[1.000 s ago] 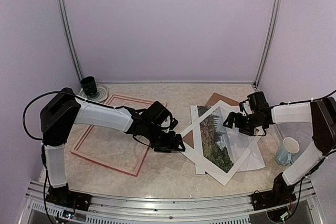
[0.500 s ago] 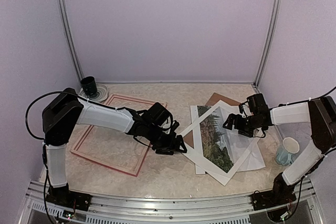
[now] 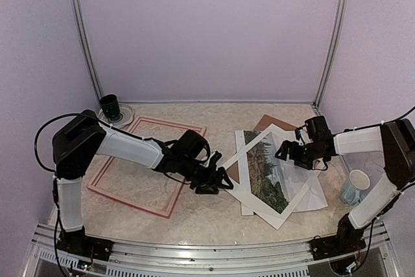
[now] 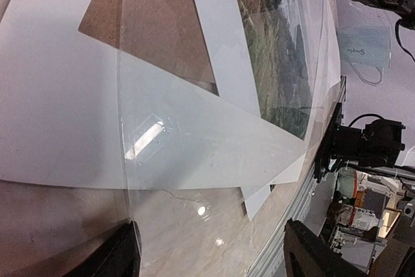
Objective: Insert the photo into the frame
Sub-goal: Pick up the glass panel from the frame body.
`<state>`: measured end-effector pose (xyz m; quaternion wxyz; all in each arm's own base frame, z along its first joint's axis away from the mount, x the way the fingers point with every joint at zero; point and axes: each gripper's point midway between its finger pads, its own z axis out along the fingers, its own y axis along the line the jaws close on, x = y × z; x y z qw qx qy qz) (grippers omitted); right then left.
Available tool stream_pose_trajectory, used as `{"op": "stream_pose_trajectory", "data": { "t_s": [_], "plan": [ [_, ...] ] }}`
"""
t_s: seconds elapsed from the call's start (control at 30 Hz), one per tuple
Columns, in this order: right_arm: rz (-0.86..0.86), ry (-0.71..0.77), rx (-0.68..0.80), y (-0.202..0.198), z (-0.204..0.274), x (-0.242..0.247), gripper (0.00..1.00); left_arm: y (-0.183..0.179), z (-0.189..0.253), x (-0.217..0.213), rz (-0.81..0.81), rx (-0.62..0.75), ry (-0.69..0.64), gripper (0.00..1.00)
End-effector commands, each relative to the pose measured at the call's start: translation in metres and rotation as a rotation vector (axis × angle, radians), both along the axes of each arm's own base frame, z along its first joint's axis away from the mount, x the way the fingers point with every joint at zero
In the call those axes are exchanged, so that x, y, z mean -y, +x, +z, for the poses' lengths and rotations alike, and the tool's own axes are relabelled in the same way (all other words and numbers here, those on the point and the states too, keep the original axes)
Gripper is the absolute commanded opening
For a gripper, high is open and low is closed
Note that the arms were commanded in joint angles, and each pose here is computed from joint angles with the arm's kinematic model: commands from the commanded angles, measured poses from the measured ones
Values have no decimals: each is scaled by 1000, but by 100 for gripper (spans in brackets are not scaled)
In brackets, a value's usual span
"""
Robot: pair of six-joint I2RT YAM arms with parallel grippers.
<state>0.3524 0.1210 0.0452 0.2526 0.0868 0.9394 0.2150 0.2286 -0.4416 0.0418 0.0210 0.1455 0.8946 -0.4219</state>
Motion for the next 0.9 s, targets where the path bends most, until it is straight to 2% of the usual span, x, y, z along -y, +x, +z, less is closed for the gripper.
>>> {"op": "stream_pose_trajectory", "data": {
  "t_s": [0.0,0.87],
  "plan": [
    [-9,-29,-84,-16,-25,6,99,1,1,-4,32,-39,-51,74],
    [11,-27,-106,-21,-34,0,99,7,41,20,17,-8,-246,56]
  ]
}}
